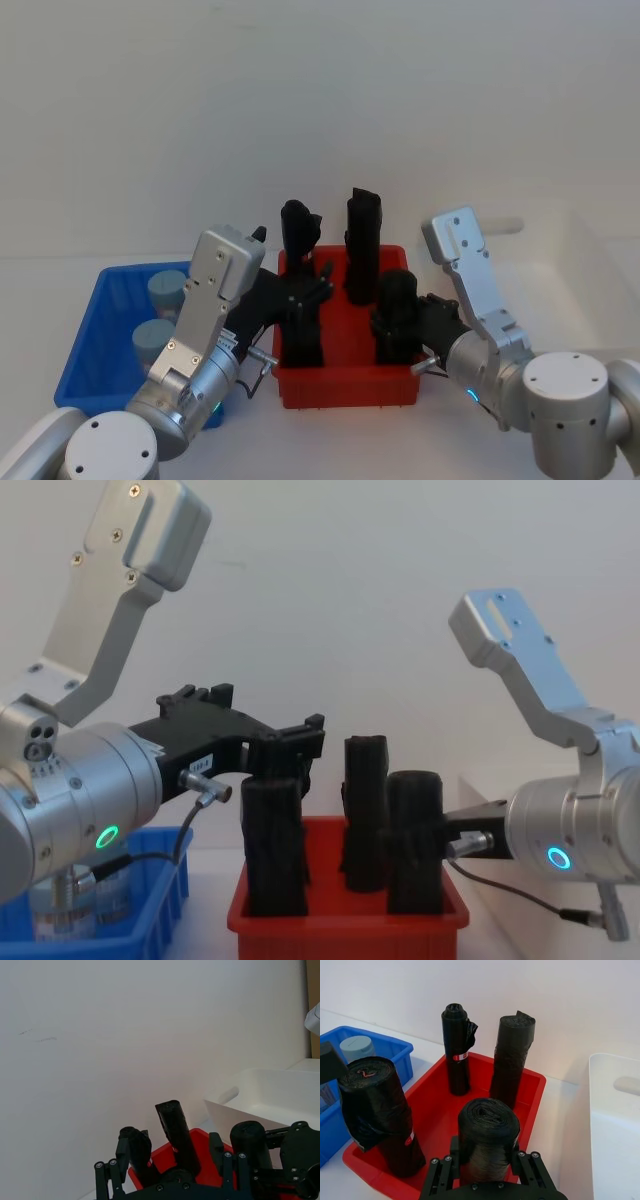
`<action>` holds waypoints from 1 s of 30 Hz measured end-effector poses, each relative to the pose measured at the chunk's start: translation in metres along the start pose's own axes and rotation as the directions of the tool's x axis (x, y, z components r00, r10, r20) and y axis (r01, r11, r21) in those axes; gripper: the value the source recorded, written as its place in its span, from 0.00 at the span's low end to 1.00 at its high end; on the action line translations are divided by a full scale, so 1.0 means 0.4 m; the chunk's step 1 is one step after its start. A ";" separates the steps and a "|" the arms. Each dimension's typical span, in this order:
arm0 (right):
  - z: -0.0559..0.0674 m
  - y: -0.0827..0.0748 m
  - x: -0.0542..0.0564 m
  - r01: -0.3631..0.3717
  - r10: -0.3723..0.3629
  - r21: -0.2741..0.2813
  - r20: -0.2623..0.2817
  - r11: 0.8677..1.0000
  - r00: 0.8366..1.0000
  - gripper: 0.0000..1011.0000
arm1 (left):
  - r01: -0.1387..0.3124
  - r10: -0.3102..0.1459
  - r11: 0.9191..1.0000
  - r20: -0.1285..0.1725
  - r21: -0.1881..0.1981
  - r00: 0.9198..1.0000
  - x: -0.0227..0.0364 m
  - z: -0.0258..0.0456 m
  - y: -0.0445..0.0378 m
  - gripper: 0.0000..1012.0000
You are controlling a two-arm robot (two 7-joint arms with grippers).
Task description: Pick the cotton swabs from the blue box and place them into the white box.
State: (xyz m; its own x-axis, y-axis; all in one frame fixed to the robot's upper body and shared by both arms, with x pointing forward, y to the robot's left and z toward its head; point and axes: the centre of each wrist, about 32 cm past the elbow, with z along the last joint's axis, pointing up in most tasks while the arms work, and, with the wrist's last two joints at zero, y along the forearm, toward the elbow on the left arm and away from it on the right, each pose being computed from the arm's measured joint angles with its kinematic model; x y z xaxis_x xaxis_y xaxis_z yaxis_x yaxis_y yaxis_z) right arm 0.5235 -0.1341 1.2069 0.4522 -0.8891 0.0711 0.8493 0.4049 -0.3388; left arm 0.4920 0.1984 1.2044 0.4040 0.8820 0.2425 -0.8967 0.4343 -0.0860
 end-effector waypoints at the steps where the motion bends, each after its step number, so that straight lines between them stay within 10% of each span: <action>1: 0.000 0.000 0.000 0.000 0.000 0.000 0.000 1.000 1.000 0.53 | 0.000 0.000 1.000 0.000 0.000 1.000 0.000 0.000 0.000 0.99; 16: 0.005 -0.001 0.000 0.004 -0.004 0.019 -0.002 1.000 1.000 0.46 | 0.000 0.000 1.000 0.000 0.000 1.000 0.000 0.000 0.000 0.99; 30: 0.050 -0.044 0.014 0.059 -0.051 0.192 -0.045 0.980 0.998 0.43 | 0.000 0.000 1.000 0.000 0.000 1.000 0.000 0.000 0.000 0.99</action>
State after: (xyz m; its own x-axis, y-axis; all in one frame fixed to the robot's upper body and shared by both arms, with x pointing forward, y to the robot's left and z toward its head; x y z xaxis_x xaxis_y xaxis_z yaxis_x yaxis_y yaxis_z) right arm 0.5165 -0.1419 1.2318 0.3955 -0.9173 0.0460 0.9109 0.3854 -0.1471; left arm 0.4920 0.1984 1.2044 0.4040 0.8820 0.2425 -0.8967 0.4343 -0.0860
